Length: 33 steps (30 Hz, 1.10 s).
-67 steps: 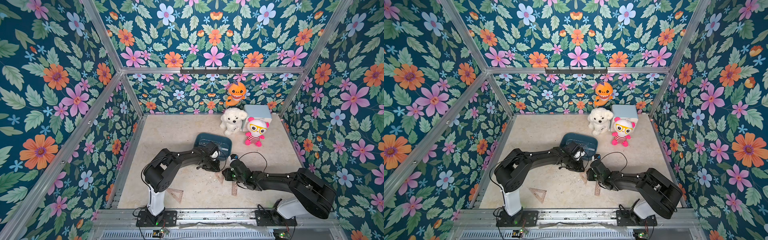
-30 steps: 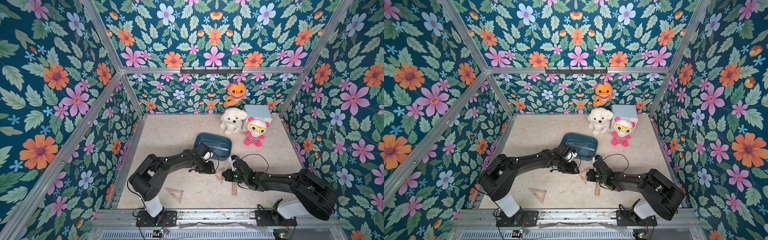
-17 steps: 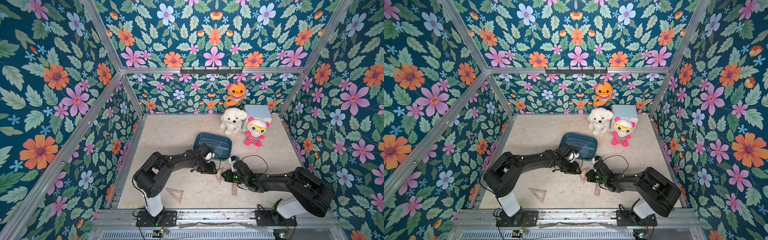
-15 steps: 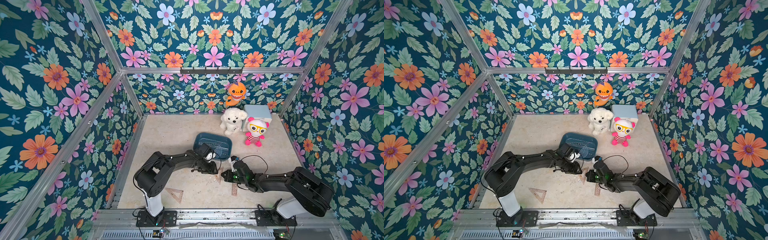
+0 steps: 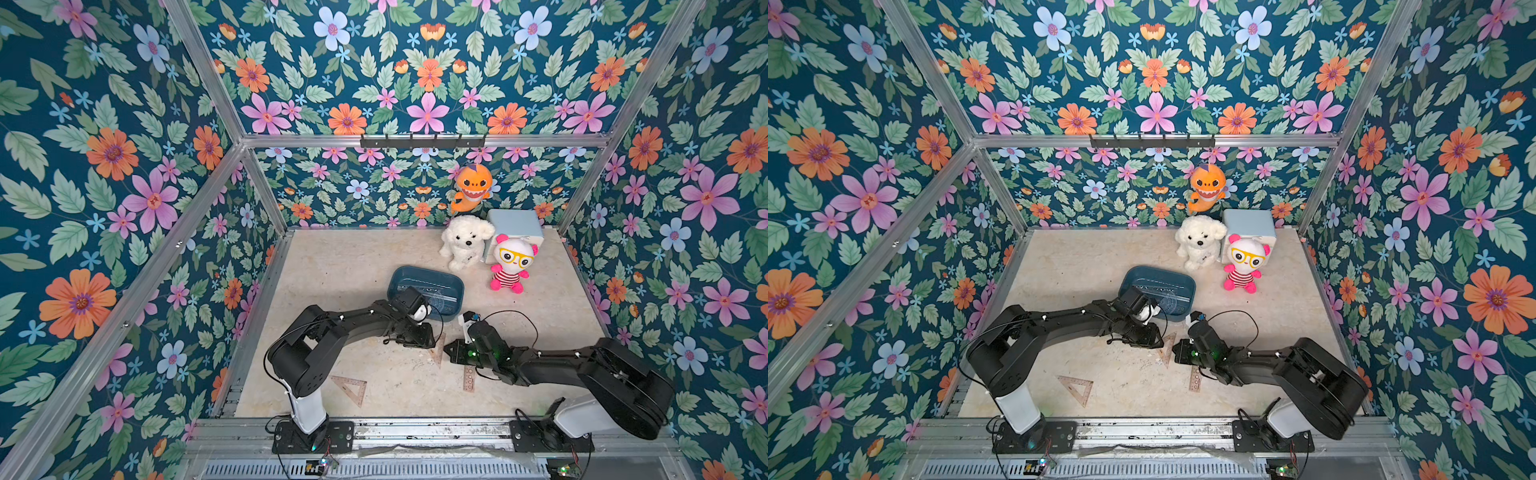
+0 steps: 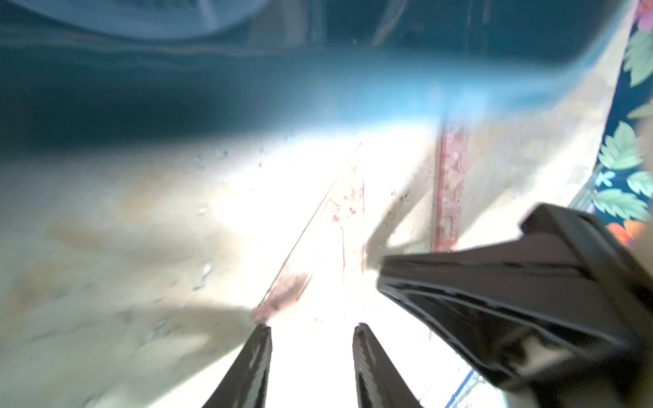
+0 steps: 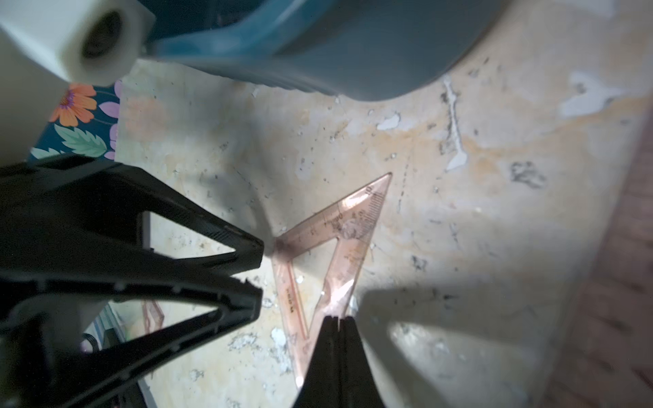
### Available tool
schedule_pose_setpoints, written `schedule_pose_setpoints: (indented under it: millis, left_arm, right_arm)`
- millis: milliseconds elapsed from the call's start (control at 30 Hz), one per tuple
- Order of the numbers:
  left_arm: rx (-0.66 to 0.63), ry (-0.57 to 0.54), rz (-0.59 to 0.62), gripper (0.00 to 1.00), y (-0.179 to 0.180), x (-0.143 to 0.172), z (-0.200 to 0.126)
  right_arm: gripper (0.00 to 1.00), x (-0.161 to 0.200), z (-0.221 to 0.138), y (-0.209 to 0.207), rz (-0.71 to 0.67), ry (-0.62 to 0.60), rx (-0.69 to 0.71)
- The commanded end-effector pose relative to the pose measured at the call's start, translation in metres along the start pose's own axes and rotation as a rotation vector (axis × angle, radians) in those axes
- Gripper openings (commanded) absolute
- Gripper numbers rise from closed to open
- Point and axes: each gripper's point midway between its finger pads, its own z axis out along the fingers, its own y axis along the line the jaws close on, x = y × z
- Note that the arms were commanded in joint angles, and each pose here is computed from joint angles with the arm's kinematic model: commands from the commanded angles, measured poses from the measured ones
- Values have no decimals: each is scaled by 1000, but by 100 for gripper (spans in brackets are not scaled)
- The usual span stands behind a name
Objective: Put the scattered rulers into the storage box
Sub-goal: Adjust the ruler at the center of the board, then move the storage box to the center of the board.
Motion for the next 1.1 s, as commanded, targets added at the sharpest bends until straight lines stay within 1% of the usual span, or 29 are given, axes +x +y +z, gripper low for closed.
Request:
schedule_pose_setpoints:
  millis: [0, 67, 100, 167, 233, 267, 333, 367, 500, 700, 967, 1000, 1067]
  left_arm:
    - [-62, -62, -11, 44, 7, -15, -14]
    - [-56, -100, -15, 44, 6, -26, -21]
    - [-54, -116, -15, 44, 5, -30, -25]
    - [-52, -126, -11, 45, 3, -34, -28]
    - [-57, -132, -8, 46, 4, -35, -29]
    - [-58, -134, -9, 47, 4, -35, -31]
    - [-63, -139, -13, 49, 7, -34, -32]
    - [-67, -141, -16, 49, 9, -34, -33]
    - [-75, -151, -35, 50, 20, -32, -35]
    - [-69, -161, -55, 50, 29, -31, -39]
    - [-59, -164, -82, 50, 42, -27, -38]
    - [-58, -164, -86, 50, 44, -26, -38]
    - [-58, -165, -92, 50, 46, -25, -38]
  right_arm:
    - [4, -17, -20, -10, -27, -56, 75]
    - [7, -33, -32, -11, -19, -102, 77]
    - [9, -41, -37, -12, -10, -123, 78]
    - [19, -57, -45, -14, 14, -162, 76]
    - [24, -72, -50, -15, 38, -192, 67]
    - [29, -79, -52, -16, 52, -205, 64]
    - [42, -91, -52, -15, 69, -222, 55]
    - [47, -97, -50, -14, 75, -227, 53]
    - [61, -114, -34, -13, 77, -208, 60]
    - [62, -134, -4, -2, 64, -168, 27]
    - [56, -155, 23, 18, 34, -131, -33]
    - [55, -151, 34, 12, 40, -105, -20]
    - [54, -155, 40, 16, 34, -96, -28]
